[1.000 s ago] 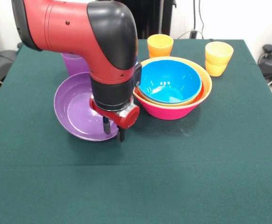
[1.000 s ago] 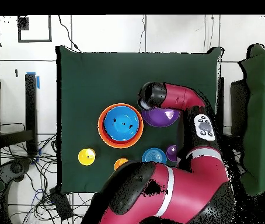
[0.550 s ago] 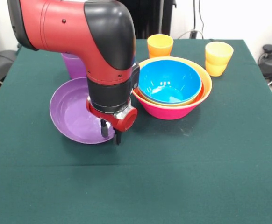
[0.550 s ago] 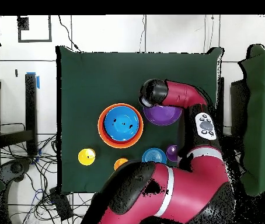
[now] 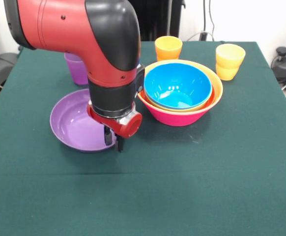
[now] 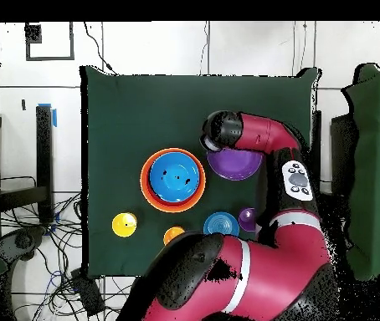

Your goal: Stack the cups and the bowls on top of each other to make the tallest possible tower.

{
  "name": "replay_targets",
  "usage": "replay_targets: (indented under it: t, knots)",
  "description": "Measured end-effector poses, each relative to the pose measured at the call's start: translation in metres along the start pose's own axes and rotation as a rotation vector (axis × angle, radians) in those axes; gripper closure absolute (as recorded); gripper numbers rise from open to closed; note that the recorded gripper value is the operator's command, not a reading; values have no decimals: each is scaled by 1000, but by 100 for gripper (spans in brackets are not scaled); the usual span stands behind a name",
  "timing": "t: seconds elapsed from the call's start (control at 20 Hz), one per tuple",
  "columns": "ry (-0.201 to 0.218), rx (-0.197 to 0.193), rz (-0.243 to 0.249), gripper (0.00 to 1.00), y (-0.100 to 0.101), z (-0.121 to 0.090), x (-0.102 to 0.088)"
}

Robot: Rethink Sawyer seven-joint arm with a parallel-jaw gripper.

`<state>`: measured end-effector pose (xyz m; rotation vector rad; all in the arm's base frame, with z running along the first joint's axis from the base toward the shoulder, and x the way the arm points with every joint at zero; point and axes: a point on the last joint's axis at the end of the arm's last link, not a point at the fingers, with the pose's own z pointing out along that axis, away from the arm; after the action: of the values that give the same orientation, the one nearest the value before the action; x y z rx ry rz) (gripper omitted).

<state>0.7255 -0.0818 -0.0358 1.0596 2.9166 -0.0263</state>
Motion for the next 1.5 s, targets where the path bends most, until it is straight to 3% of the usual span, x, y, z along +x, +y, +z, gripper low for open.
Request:
replay_targets:
  t: [0.6, 1.5]
  knots:
    - [-3, 15, 4, 100, 1, -47, -18]
    - [-7, 10, 7, 100, 1, -56, -22]
